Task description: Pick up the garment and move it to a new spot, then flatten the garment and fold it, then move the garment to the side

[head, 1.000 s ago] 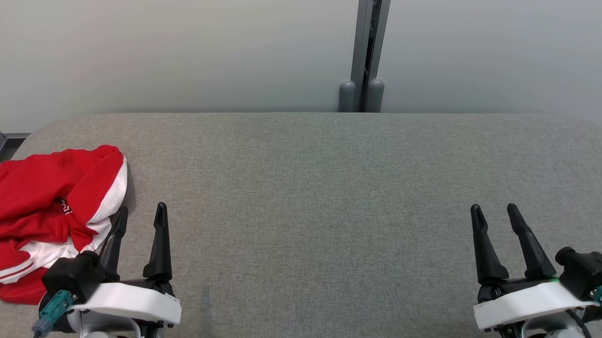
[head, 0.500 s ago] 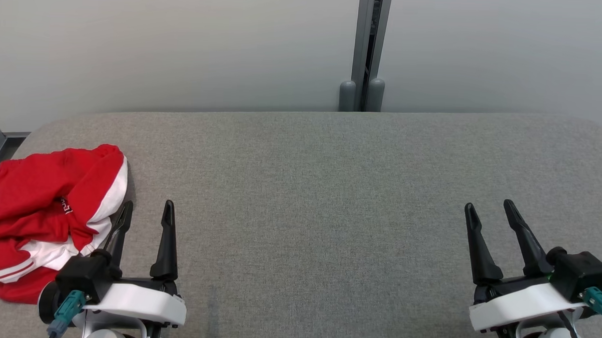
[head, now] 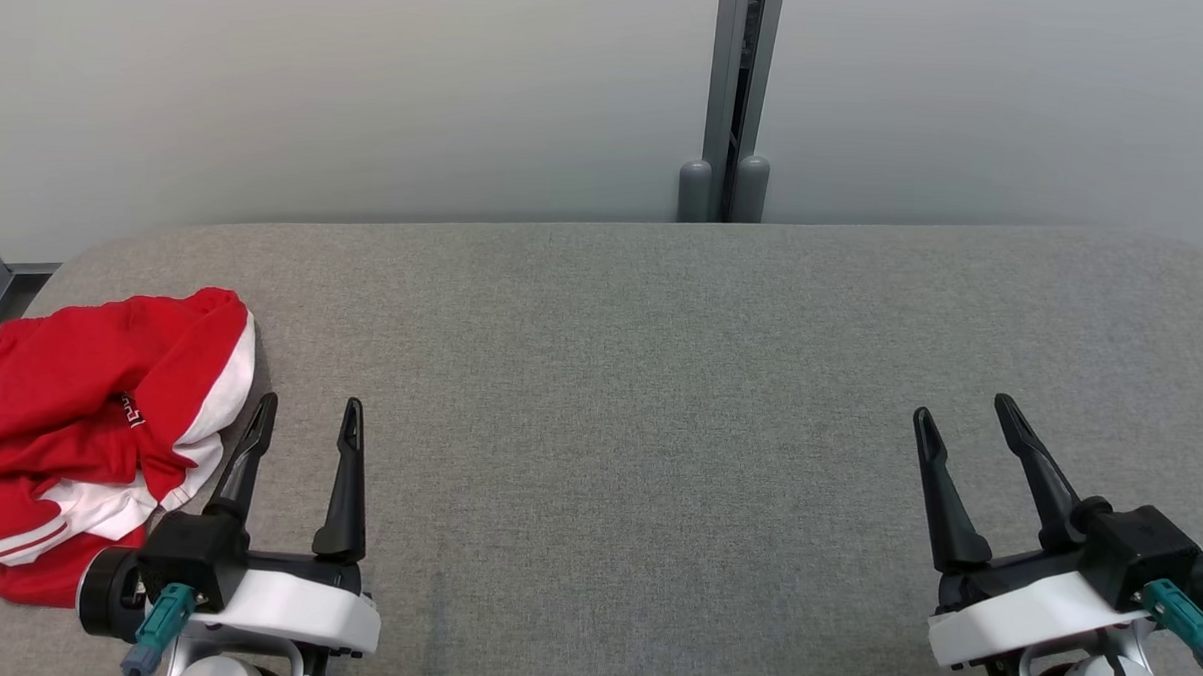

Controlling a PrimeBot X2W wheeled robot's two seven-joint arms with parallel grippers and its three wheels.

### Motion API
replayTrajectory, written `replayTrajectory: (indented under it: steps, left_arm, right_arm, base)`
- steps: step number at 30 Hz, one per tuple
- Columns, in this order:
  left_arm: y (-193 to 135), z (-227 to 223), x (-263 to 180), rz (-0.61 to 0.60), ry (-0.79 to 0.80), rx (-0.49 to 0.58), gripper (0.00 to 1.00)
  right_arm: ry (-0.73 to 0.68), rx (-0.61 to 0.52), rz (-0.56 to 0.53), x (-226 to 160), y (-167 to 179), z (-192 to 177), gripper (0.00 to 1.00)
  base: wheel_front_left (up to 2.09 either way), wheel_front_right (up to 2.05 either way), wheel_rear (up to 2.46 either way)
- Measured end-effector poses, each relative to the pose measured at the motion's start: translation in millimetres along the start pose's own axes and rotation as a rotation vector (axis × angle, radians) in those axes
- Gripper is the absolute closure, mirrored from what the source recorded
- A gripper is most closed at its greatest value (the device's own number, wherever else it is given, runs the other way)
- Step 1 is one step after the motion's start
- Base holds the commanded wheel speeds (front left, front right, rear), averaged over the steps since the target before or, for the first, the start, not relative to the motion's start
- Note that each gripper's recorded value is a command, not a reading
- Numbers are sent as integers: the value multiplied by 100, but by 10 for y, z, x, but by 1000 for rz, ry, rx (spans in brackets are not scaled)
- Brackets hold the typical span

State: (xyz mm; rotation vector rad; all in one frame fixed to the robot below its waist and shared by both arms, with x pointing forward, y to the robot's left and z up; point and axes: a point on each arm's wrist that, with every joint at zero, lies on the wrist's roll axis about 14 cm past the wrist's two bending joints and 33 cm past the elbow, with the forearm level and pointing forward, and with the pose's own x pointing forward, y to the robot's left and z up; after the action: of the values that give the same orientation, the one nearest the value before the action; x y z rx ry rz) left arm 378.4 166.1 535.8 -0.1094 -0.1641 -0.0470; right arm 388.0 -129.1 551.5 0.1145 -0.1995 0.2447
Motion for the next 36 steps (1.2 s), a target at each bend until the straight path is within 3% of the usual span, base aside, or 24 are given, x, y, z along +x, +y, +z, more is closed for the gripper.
replayTrajectory:
  steps: [24, 36]
  left_arm:
    - [31, -38, -14, 9, 10, 1, 0]
    - [323, -55, -127, 107, 21, -6, 0]
  right_arm:
    - [-4, -7, 16, 35, 38, 0, 0]
    - [12, 45, 90, 153, 299, -87, 0]
  base:
    - [0, 0, 0]
    - [0, 0, 0]
